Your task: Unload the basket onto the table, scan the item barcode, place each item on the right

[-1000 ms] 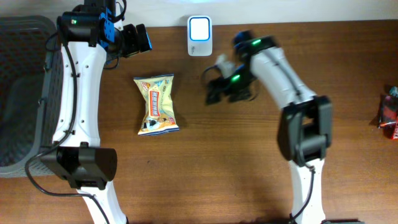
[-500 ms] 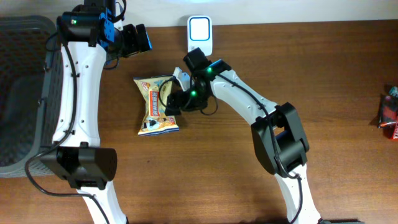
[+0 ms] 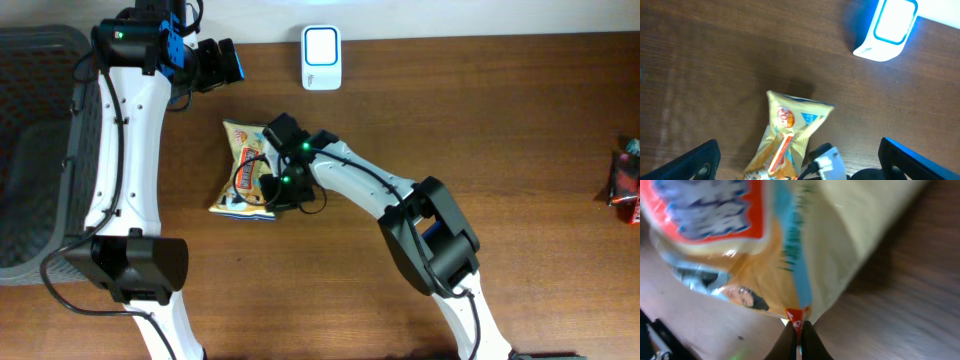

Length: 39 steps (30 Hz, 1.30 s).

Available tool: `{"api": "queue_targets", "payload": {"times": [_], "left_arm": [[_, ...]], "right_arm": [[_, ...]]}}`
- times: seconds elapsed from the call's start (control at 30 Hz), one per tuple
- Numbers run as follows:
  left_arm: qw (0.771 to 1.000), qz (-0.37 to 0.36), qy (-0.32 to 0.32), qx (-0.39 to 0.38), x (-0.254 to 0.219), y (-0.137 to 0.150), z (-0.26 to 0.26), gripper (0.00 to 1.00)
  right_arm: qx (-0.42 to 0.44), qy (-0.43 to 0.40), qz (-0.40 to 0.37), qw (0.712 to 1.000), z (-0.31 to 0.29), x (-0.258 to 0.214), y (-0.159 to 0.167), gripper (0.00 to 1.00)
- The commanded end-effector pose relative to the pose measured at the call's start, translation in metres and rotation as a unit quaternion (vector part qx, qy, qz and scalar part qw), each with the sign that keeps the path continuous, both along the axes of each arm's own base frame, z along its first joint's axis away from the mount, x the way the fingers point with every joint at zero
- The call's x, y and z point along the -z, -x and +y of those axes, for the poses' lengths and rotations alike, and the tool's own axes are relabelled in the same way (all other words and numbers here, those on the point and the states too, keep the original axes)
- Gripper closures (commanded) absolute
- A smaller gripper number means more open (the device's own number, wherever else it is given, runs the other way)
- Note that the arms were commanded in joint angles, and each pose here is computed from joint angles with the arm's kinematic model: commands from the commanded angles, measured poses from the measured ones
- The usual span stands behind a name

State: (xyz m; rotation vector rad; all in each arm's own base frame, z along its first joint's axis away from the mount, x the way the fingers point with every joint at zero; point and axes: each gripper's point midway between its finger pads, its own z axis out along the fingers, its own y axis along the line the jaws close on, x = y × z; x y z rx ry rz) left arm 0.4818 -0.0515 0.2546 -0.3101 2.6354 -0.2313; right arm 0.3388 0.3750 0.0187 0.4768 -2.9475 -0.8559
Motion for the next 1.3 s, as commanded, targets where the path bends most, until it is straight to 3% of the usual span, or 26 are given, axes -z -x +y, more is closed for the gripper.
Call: {"api": "queue_targets", "payload": {"times": [0.0,0.23,0.43,0.57,0.73,0.8,0.83,0.87,0.9,0.93,1.1,1.13,1.27], "left_arm": [[1.000,-0.004,-0.003,-0.009,-0.004,0.001,0.005,0.01],[1.000,-0.004,-0.003,-0.009,-0.004,0.001,0.005,0.01],[1.000,-0.004,-0.003,-0.009,-0.004,0.001,0.005,0.01],[1.000,-0.004,-0.003,-0.009,-0.004,0.001,0.005,0.01],[1.000,-0.004,-0.003,-0.009,-0.004,0.001,0.005,0.01],[1.000,-0.004,-0.003,-0.009,-0.004,0.001,0.005,0.01],[1.000,-0.004,-0.003,-0.009,-0.004,0.001,0.005,0.01],[1.000,-0.004,-0.003,-0.009,-0.004,0.001,0.005,0.01],[1.000,-0.004,-0.003,-0.009,-0.004,0.001,0.005,0.01],[1.000,-0.004,-0.003,-0.009,-0.004,0.001,0.005,0.01],[1.000,-0.004,-0.003,-0.009,-0.004,0.001,0.005,0.01],[1.000,-0.004,-0.003,-0.009,-0.004,0.001,0.005,0.01],[1.000,-0.004,-0.003,-0.009,-0.004,0.001,0.005,0.01]], "right_arm": [[0.044,0.044,-0.001,0.998,-0.034,0.010,-0.020,0.96],[0.130,0.176,0.010,0.976,-0.121,0.017,-0.038,0.96],[0.152,0.270,0.026,0.951,-0.181,0.002,-0.028,0.96],[0.109,0.279,0.023,0.954,-0.191,-0.024,-0.014,0.96],[0.116,0.292,-0.007,0.949,-0.205,-0.064,-0.009,0.95],[0.125,0.275,-0.033,0.953,-0.203,-0.082,-0.013,0.75],[0.130,0.264,-0.049,0.954,-0.201,-0.089,-0.018,0.53],[0.134,0.253,-0.063,0.956,-0.197,-0.092,-0.024,0.40],[0.138,0.240,-0.075,0.958,-0.192,-0.094,-0.031,0.38],[0.141,0.227,-0.086,0.960,-0.187,-0.095,-0.038,0.38],[0.158,0.174,-0.136,0.962,-0.162,-0.088,-0.075,0.90],[0.160,0.169,-0.141,0.962,-0.158,-0.082,-0.082,0.96],[0.190,0.175,-0.118,0.959,-0.154,-0.047,-0.092,0.96]]}}
